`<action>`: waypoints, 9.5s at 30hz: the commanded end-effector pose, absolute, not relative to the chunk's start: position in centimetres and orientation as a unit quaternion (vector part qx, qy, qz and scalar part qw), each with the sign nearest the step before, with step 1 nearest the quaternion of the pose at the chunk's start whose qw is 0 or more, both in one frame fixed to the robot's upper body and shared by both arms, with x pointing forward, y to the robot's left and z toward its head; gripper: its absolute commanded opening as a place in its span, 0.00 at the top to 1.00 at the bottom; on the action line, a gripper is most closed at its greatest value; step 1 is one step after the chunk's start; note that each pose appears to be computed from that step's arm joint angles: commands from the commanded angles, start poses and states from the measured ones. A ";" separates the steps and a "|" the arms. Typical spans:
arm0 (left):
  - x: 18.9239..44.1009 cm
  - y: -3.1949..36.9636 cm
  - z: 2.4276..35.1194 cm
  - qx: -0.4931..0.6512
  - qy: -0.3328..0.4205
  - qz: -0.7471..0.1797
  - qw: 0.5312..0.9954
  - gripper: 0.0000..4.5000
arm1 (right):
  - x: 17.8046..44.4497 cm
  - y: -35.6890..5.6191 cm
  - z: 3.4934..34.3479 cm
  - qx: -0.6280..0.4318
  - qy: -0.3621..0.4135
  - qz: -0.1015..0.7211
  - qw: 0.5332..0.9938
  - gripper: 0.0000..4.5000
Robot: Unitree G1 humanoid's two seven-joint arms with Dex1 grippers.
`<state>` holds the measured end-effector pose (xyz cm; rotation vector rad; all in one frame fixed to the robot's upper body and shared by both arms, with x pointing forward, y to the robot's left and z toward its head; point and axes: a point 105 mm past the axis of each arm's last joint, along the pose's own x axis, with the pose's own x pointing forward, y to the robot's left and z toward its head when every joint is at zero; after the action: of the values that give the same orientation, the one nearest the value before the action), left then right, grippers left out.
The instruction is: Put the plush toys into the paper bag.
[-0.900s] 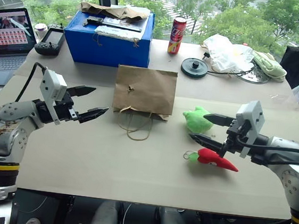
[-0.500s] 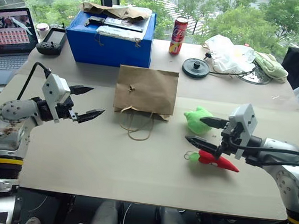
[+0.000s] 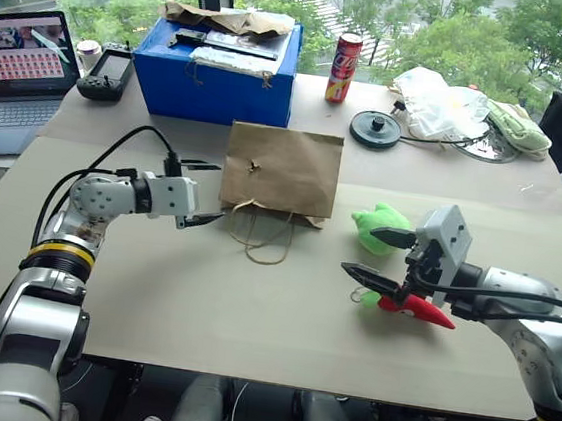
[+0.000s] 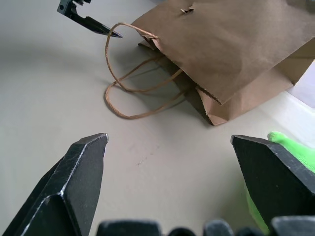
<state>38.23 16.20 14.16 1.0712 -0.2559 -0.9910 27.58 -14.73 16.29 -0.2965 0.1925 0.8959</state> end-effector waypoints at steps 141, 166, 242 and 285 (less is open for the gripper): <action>37.2 10.9 23.9 0.209 -0.123 -0.457 0.856 1.00 | 35.6 -17.1 10.4 -0.123 0.210 0.064 0.968 0.99; 37.9 10.8 24.5 0.184 -0.123 -0.456 0.862 1.00 | 27.3 -8.2 20.4 -0.231 0.038 0.427 0.873 0.99; 37.5 9.5 24.1 0.182 -0.126 -0.481 0.848 1.00 | 26.4 -24.2 12.6 -0.349 0.367 0.319 0.801 0.24; 37.4 9.5 24.4 0.186 -0.124 -0.484 0.846 1.00 | 36.0 -9.7 20.8 -0.436 0.072 0.250 0.861 1.00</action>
<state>37.81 9.75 22.61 0.3676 -0.1955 -1.0146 35.19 -10.06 19.32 -0.8643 0.2150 0.5939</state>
